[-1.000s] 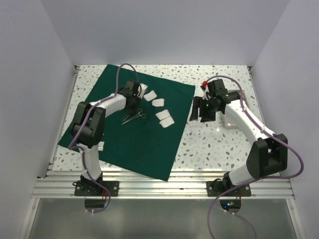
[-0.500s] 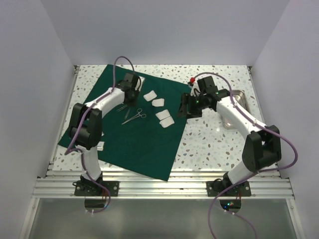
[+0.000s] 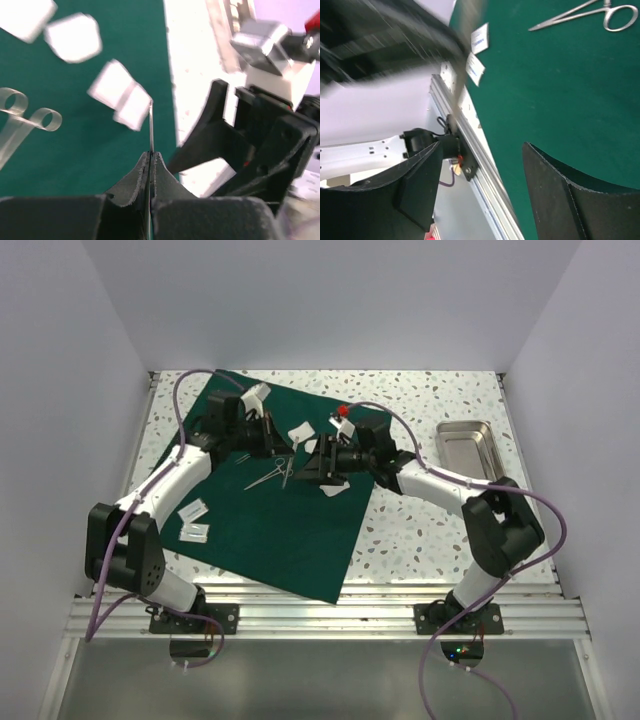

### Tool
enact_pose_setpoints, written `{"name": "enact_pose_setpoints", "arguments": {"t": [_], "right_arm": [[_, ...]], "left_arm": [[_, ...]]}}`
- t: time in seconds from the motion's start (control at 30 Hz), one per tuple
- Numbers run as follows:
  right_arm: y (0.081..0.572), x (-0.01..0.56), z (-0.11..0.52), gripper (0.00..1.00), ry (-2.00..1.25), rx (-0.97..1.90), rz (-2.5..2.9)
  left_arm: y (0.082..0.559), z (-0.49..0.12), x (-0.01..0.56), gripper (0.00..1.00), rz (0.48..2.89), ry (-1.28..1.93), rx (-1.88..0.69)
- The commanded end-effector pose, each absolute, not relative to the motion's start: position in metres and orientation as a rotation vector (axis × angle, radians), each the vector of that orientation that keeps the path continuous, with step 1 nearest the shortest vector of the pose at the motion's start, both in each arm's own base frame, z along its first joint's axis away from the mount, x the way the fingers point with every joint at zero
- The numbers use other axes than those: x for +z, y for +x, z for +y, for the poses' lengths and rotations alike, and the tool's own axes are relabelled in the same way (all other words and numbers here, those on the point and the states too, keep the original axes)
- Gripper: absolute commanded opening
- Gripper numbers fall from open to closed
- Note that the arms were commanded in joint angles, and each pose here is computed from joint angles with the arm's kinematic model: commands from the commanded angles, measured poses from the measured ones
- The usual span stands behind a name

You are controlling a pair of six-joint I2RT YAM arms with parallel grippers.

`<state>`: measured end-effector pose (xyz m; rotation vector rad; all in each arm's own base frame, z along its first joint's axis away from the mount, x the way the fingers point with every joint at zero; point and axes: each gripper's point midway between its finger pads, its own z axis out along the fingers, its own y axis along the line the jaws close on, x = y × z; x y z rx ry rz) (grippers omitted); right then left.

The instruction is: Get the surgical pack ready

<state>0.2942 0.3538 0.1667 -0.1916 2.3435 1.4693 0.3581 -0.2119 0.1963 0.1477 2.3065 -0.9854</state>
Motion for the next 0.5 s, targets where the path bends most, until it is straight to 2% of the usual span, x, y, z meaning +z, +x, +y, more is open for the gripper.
{"name": "enact_pose_setpoints", "arguments": {"t": [0.0, 0.4, 0.47], "right_arm": [[0.300, 0.212, 0.370, 0.67, -0.184, 1.595, 2.140], [0.299, 0.199, 0.373, 0.55, -0.167, 1.566, 2.175], [0.297, 0.197, 0.374, 0.48, -0.169, 1.570, 2.182]], "left_arm": [[0.332, -0.241, 0.221, 0.00, 2.197, 0.101, -1.372], [0.317, -0.248, 0.225, 0.00, 2.131, -0.003, -1.543], [0.318, -0.248, 0.226, 0.00, 2.125, -0.003, -1.546]]}}
